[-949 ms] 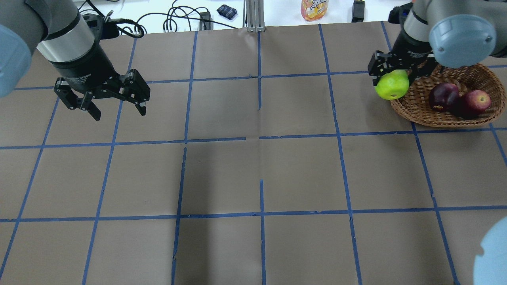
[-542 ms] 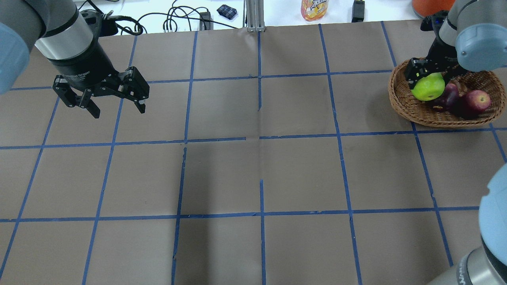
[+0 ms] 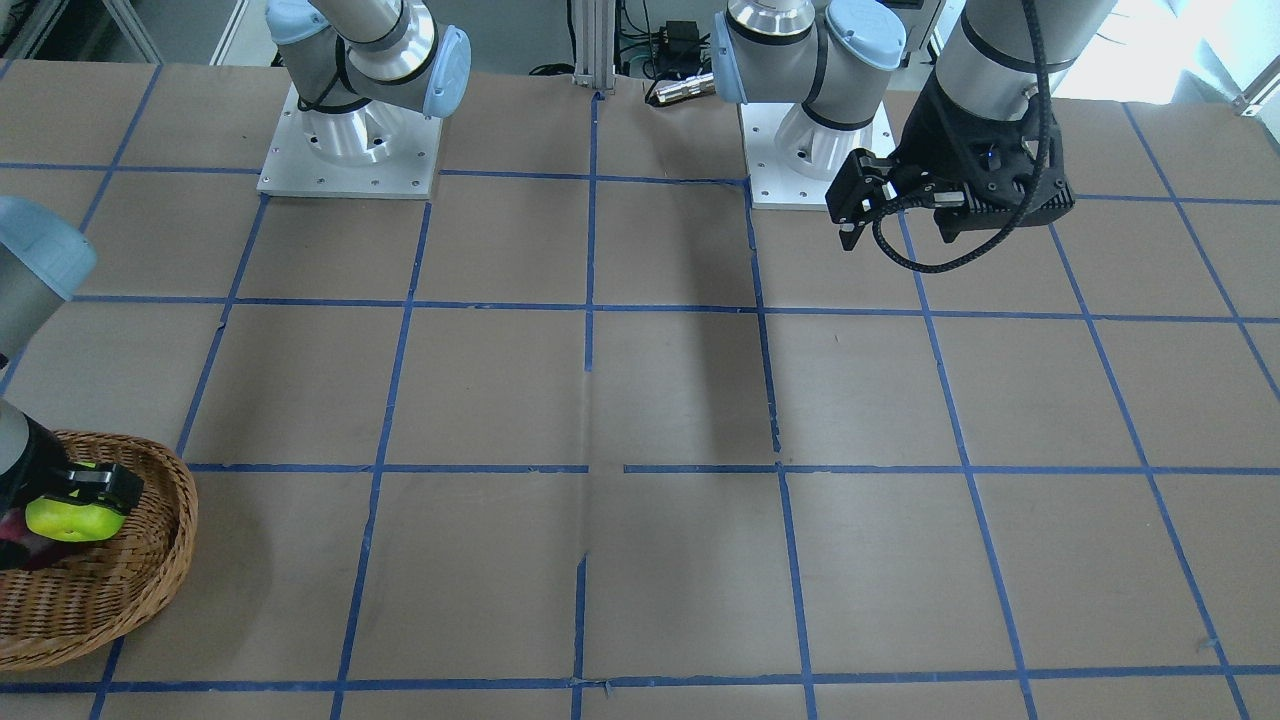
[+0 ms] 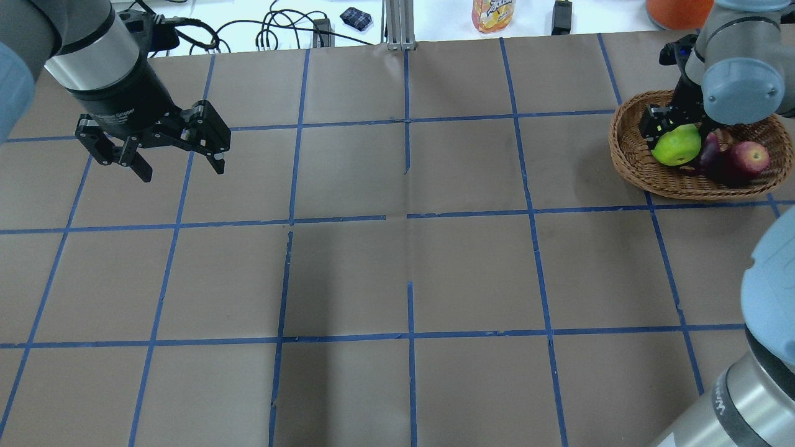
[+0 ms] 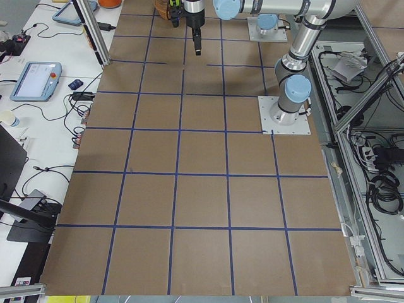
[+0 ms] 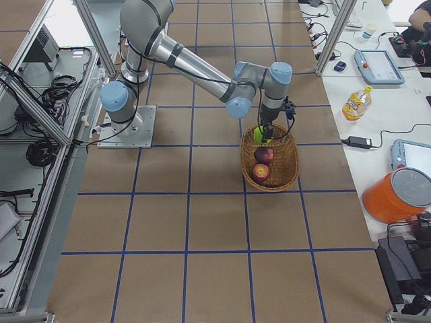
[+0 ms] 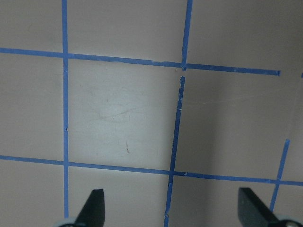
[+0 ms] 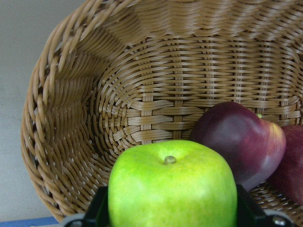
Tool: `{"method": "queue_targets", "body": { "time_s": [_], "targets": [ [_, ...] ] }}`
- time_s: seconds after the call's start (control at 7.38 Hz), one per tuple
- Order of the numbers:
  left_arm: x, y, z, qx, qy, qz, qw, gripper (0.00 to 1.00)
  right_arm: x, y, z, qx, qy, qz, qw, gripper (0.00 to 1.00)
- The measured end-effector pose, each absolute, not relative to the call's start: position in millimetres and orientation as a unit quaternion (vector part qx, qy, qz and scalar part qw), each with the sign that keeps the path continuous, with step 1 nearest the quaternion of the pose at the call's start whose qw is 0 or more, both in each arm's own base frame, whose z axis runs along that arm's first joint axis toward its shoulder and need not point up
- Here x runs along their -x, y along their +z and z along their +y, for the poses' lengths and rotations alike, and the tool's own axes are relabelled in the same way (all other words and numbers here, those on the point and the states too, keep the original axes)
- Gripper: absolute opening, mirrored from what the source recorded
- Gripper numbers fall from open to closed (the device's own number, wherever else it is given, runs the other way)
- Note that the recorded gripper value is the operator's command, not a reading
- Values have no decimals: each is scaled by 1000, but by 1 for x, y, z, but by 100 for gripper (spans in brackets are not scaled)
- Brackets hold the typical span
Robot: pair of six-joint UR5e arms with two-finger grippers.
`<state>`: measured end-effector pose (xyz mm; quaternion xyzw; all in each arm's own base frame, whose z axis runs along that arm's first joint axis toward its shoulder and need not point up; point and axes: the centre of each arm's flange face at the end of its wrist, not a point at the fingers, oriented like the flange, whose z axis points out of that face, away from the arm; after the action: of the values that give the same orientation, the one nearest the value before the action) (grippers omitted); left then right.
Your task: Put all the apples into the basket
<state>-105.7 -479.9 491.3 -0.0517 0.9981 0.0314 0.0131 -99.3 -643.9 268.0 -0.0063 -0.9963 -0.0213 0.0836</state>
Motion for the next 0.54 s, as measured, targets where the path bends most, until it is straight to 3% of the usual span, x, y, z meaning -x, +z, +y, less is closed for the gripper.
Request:
{"method": "queue_targets", "body": {
  "time_s": [0.54],
  "targets": [
    [104, 499, -484, 60, 0, 998, 13, 100, 82, 292, -639, -1, -16, -996, 84, 100]
  ]
}}
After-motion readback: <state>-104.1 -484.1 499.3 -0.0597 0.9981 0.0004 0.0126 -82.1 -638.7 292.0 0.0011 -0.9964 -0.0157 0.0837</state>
